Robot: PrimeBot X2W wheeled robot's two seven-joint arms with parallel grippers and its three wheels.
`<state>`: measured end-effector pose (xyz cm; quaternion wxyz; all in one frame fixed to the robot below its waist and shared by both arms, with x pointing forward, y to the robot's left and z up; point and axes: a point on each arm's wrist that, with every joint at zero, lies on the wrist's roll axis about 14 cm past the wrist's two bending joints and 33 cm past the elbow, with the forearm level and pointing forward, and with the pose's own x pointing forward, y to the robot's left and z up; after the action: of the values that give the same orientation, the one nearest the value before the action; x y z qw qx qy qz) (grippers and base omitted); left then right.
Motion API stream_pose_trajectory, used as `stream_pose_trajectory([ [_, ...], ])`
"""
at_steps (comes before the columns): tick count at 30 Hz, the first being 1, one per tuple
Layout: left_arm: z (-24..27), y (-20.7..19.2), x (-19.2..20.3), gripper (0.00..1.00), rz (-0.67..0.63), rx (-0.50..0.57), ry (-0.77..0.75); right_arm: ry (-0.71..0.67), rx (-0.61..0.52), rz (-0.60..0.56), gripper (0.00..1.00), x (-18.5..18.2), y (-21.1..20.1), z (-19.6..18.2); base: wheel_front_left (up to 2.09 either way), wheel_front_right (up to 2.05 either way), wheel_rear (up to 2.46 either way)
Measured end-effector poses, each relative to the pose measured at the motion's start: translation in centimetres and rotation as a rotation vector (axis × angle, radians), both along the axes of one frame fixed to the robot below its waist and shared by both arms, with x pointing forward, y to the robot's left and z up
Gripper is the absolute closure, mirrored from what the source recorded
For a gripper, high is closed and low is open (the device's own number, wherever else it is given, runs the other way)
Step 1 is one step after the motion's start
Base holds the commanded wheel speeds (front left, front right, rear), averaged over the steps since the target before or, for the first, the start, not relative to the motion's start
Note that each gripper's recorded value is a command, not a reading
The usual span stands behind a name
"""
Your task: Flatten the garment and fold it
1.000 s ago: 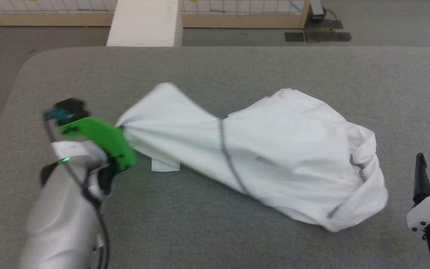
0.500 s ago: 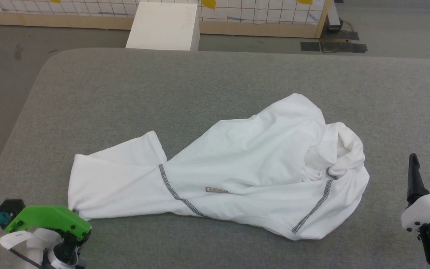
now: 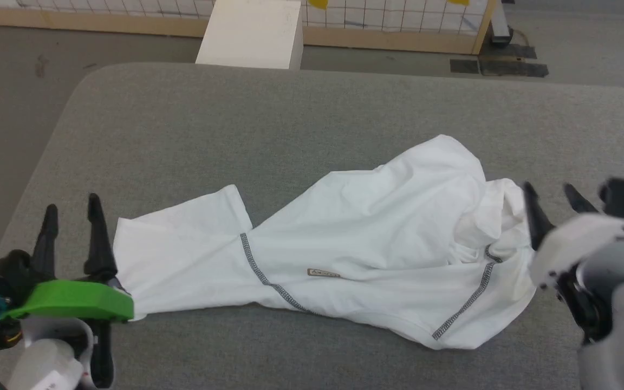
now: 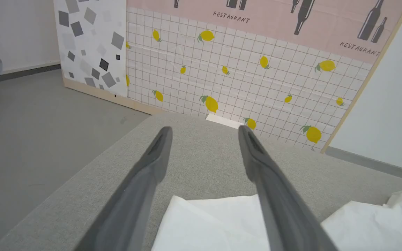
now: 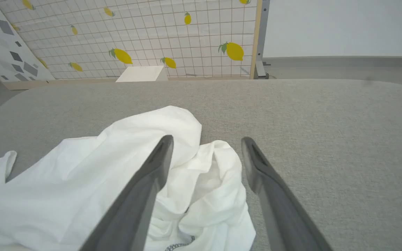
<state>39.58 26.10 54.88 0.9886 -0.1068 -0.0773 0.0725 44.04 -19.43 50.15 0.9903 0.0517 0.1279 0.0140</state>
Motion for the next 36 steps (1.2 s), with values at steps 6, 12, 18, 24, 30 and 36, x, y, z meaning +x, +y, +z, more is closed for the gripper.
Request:
stream_pose_trajectory([
  [6,-0.4,-2.8,0.3,0.00,-0.066,0.102,-0.017,0.161,-0.075,0.183,0.00,3.7,5.0,-0.3,0.00,0.00,0.00],
  [12,-2.0,-5.4,0.8,0.00,-0.127,0.102,0.004,0.354,-0.270,0.282,0.00,6.3,6.6,-2.8,0.00,0.00,0.00],
  [18,-3.5,-6.1,1.7,0.00,-0.135,0.068,0.032,0.573,-0.402,0.377,0.00,6.3,7.9,-8.2,0.00,0.00,0.00],
  [24,-5.3,-5.6,2.2,0.00,-0.121,0.059,0.077,0.681,-0.448,0.470,0.00,5.8,9.2,-12.3,0.00,0.00,0.00],
  [30,-6.2,-4.4,1.9,0.00,-0.088,0.062,0.105,0.644,-0.385,0.479,1.00,8.3,10.5,-12.1,0.00,0.00,0.00],
  [36,-6.6,-3.8,1.4,0.00,-0.072,0.060,0.120,0.476,-0.323,0.440,1.00,13.8,12.2,-7.7,0.00,0.00,0.00],
])
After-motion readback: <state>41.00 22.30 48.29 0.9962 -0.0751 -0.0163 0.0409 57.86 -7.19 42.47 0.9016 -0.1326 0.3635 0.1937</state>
